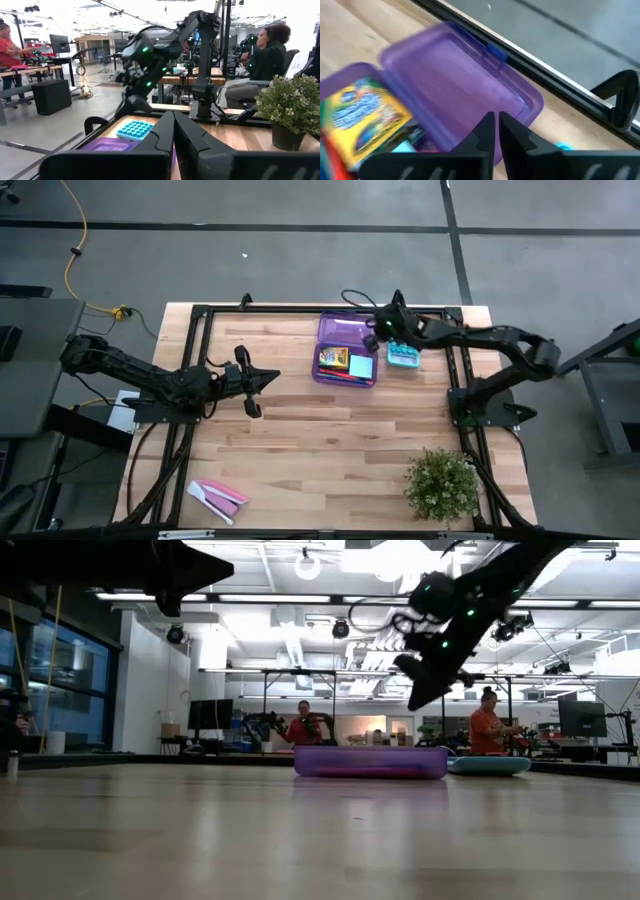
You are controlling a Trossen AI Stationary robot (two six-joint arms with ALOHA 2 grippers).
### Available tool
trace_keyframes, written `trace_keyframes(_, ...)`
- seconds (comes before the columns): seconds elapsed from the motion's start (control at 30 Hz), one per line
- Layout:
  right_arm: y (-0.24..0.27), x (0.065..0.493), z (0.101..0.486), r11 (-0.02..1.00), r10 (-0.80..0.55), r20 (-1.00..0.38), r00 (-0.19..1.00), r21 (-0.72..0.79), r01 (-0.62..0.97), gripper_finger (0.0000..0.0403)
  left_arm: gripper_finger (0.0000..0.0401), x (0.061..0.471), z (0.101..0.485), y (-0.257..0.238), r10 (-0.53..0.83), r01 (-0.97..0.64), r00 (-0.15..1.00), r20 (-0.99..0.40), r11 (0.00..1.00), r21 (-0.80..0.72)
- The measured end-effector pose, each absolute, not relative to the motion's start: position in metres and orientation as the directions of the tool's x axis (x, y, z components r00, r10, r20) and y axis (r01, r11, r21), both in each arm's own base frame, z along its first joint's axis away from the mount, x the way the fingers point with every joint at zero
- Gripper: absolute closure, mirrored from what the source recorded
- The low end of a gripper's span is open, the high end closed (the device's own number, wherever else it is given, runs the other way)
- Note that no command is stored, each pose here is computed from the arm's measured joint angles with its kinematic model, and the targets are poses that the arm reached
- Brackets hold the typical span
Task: Pack school essentials
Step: Close the violet supply box
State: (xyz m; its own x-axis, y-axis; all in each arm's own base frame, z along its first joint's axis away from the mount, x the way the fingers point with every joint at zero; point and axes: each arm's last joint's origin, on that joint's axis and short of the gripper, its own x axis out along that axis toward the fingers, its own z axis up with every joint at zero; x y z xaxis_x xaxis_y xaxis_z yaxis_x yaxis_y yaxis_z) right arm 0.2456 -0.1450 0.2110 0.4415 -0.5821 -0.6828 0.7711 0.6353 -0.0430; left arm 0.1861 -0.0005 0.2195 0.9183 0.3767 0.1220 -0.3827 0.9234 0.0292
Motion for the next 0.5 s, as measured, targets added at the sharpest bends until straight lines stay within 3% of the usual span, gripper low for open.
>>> trace_keyframes(0.2,-0.156,0.264,0.188,0.648,-0.483,-0.838,0.253,-0.148,0.747,0.0397,0.0401,0.186,0.219,0.000,0.377,-0.385,0.918,0.121,0.922,0.045)
trace_keyframes(0.33,-0.169,0.268,0.182,0.570,-0.539,-0.825,0.168,-0.211,0.794,0.0398,0.0401,0.186,0.219,0.000,0.378,-0.385,0.918,0.121,0.922,0.045)
trace_keyframes(0.5,-0.195,0.269,0.177,0.453,-0.560,-0.817,0.135,-0.165,0.876,0.0401,0.0401,0.186,0.219,0.000,0.378,-0.385,0.918,0.122,0.922,0.039)
